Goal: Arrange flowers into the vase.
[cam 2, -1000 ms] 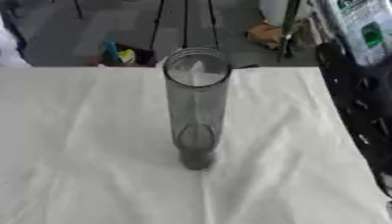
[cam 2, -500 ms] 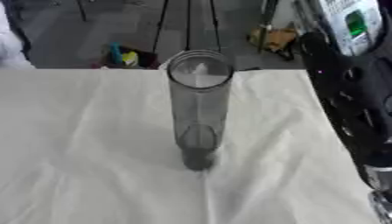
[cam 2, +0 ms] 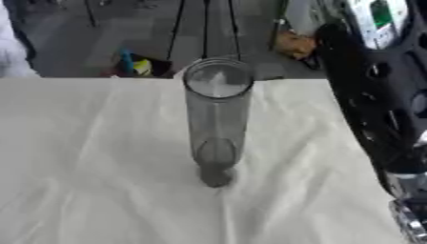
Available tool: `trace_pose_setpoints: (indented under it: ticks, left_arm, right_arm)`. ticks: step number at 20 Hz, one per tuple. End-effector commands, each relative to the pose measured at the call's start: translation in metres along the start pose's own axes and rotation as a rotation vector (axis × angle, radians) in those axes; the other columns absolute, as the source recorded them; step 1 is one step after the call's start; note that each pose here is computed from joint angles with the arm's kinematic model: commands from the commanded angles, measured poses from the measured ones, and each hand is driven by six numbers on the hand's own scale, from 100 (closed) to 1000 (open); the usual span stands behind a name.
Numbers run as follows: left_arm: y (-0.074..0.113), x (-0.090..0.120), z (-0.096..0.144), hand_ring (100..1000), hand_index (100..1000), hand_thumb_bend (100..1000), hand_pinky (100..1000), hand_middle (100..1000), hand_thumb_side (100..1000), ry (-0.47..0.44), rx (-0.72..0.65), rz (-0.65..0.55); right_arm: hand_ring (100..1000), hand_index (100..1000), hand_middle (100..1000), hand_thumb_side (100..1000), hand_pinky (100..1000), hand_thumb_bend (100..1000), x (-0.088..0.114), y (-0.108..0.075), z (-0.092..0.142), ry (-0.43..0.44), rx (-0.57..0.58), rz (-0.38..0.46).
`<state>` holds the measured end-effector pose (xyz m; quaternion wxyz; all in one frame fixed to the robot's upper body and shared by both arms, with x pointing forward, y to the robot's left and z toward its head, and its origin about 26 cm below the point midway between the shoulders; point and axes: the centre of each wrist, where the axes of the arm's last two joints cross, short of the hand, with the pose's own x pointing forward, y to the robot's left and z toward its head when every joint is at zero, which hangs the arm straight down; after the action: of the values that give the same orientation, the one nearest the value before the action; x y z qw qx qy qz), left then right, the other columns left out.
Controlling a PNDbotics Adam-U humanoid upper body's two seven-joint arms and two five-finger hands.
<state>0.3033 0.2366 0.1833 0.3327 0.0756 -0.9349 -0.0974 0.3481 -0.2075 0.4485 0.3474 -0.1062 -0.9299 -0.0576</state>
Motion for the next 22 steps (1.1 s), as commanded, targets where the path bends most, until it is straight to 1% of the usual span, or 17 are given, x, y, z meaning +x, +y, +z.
trace_pose_setpoints:
  ticks: [1,4,8,10,11,17,22]
  left_arm:
    - [0.002,0.006,-0.004,625,861,100,573,695,1000,-0.028,-0.02,-0.006]
    - [0.002,0.006,-0.004,625,861,100,573,696,1000,-0.028,-0.024,-0.002]
    - [0.002,0.007,-0.005,623,861,100,572,696,1000,-0.031,-0.023,0.002]
    - [0.001,0.007,-0.005,623,861,100,572,696,1000,-0.032,-0.024,0.006]
    - [0.001,0.007,-0.005,623,861,100,572,696,1000,-0.031,-0.024,0.007]
    - [0.0,0.007,-0.006,623,861,100,570,696,1000,-0.034,-0.024,0.012]
    - [-0.001,0.007,-0.006,623,861,100,570,696,1000,-0.033,-0.025,0.016]
  right_arm:
    - [100,100,100,275,100,100,0.017,0.002,-0.002,-0.034,-0.003,-0.021]
    - [100,100,100,271,100,100,0.019,0.006,-0.001,-0.021,0.006,-0.045]
    - [100,100,100,273,100,100,0.02,0.011,0.005,-0.029,0.013,-0.066]
    - [100,100,100,258,100,100,0.021,0.014,0.008,-0.035,0.02,-0.072]
    - [100,100,100,277,100,100,0.021,0.015,0.01,-0.038,0.026,-0.072]
    - [100,100,100,271,100,100,0.02,0.02,0.017,-0.029,0.047,-0.094]
    - [100,100,100,272,100,100,0.023,0.025,0.023,-0.042,0.057,-0.111]
